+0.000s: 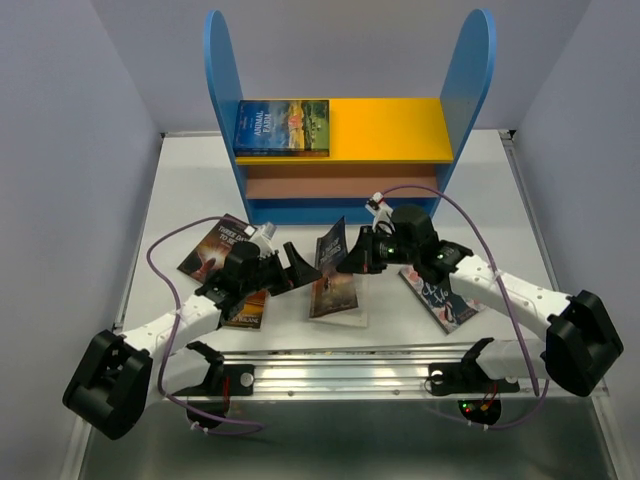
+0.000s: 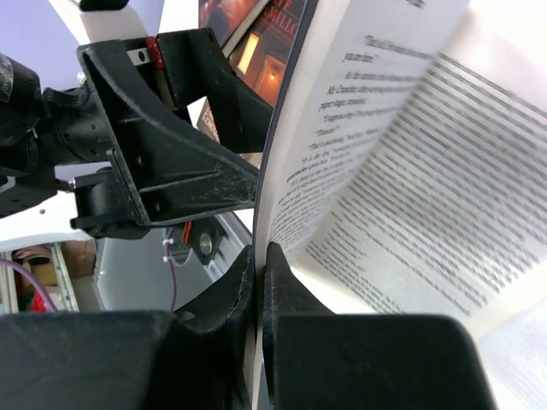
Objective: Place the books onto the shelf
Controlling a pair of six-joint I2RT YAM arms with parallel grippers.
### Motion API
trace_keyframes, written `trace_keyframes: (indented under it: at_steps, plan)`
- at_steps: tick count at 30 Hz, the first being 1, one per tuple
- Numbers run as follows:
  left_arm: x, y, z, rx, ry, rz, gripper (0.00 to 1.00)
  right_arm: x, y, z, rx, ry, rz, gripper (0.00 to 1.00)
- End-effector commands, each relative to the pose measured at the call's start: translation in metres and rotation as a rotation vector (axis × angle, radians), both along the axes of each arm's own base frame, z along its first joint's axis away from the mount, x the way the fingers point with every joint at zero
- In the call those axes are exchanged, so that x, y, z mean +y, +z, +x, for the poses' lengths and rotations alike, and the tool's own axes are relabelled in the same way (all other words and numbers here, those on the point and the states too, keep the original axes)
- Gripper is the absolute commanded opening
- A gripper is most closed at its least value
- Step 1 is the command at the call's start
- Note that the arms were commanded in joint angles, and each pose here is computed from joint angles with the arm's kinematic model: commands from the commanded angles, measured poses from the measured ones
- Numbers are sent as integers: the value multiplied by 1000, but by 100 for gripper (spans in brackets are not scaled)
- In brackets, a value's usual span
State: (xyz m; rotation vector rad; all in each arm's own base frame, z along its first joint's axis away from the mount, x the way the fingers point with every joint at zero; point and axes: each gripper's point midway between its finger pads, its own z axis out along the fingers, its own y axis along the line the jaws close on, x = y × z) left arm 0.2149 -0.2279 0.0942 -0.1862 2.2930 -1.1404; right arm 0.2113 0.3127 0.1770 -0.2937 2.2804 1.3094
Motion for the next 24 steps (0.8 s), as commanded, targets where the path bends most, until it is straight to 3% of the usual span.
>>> trace_keyframes:
  at_steps: [1, 8, 15, 18, 24]
  plan:
    - [-16, 16, -8, -95, -120, -83, 99, 9, 70, 2, -138, 56, 127, 1]
    - [-29, 31, -21, -149, -229, -188, 99, -1, 88, -1, -150, 35, 110, 1]
    - [-35, 46, -46, -196, -325, -342, 79, -14, 101, -5, -184, -19, 122, 1]
    - [-37, 40, -48, -175, -346, -341, 68, -14, 102, -5, -181, -24, 126, 1]
    - [-42, 31, -50, -149, -400, -331, 68, -14, 103, -6, -184, -17, 128, 1]
